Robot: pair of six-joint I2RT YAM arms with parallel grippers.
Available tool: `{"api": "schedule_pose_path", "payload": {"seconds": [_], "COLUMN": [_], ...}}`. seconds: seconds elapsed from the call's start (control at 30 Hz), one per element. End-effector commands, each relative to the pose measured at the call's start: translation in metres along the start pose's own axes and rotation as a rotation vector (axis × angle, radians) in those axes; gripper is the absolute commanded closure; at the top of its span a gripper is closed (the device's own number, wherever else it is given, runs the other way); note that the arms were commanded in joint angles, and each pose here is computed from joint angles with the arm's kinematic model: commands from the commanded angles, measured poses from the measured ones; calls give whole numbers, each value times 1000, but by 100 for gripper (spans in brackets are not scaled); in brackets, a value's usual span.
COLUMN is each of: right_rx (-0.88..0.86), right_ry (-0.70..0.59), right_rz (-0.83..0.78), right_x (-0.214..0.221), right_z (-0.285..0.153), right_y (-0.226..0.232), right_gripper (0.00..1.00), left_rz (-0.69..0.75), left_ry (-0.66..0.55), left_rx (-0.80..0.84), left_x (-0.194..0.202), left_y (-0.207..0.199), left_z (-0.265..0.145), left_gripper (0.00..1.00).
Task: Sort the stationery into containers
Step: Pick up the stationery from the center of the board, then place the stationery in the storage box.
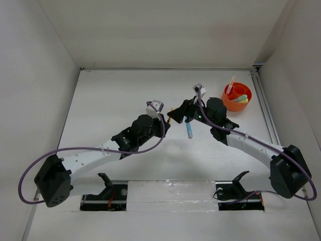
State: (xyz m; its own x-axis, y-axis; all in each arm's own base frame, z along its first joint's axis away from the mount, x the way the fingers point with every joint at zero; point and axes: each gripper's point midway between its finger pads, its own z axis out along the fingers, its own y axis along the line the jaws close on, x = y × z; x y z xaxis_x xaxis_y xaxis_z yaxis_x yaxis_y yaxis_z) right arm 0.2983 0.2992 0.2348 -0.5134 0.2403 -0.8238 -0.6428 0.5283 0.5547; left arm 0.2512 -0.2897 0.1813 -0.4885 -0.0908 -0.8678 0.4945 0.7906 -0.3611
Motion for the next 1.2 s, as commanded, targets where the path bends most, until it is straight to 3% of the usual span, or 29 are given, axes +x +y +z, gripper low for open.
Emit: {"api": "schedule_pose_path", "payload": {"seconds": [0.0, 0.13, 0.37, 0.47, 0.5, 0.53, 0.63, 0.67, 0.7, 0.73, 0.77, 0.8, 0.83, 1.03, 1.17], "right_rx": [-54, -62, -71, -85, -89, -102, -139, -145, -150, -162, -163, -143, -132, 23, 261], "right_ry": [-103, -91, -36, -40, -27, -30, -28, -38, -46, -63, -53, -90, -118, -316, -320], "right_rz": [-16, -5, 41, 47, 50, 46, 36, 31, 27, 17, 9, -7, -30, -312, -572], "right_x": [-25, -20, -4, -4, 0, -4, -6, -8, -11, -17, -15, -30, -38, -138, -187], "right_z": [6, 11, 21, 23, 24, 25, 25, 25, 24, 23, 24, 21, 22, -21, -54], "right_y": [16, 14, 8, 10, 9, 13, 23, 24, 23, 24, 19, 9, 0, -93, -168], "right_gripper": [29, 43, 54, 72, 90, 100, 100, 100, 100, 100, 100, 100, 100, 100, 100], "left_rz": [2, 12, 9, 6, 6, 6, 11, 13, 12, 17, 20, 20, 13, 14, 8], "left_ry": [-60, -52, -68, -86, -92, -92, -64, -55, -61, -37, -23, -27, -18, -12, 4], "left_rx": [60, 78, 86, 70, 58, 58, 34, 30, 23, 11, 5, -7, -12, -3, -11], "left_x": [-16, -15, -19, -23, -24, -24, -15, -15, -19, -13, -10, -12, -10, -9, -3], "left_y": [-12, -15, -17, -15, -13, -13, -7, -8, -8, -6, -4, -3, -2, -4, -1], "left_z": [-6, -6, -8, -7, -7, -7, -2, -1, 1, 5, 5, 7, 7, 4, 4], "left_gripper": [100, 100, 100, 100, 100, 100, 100, 96, 80, 39, 20, 7, 0, 0, 0]}}
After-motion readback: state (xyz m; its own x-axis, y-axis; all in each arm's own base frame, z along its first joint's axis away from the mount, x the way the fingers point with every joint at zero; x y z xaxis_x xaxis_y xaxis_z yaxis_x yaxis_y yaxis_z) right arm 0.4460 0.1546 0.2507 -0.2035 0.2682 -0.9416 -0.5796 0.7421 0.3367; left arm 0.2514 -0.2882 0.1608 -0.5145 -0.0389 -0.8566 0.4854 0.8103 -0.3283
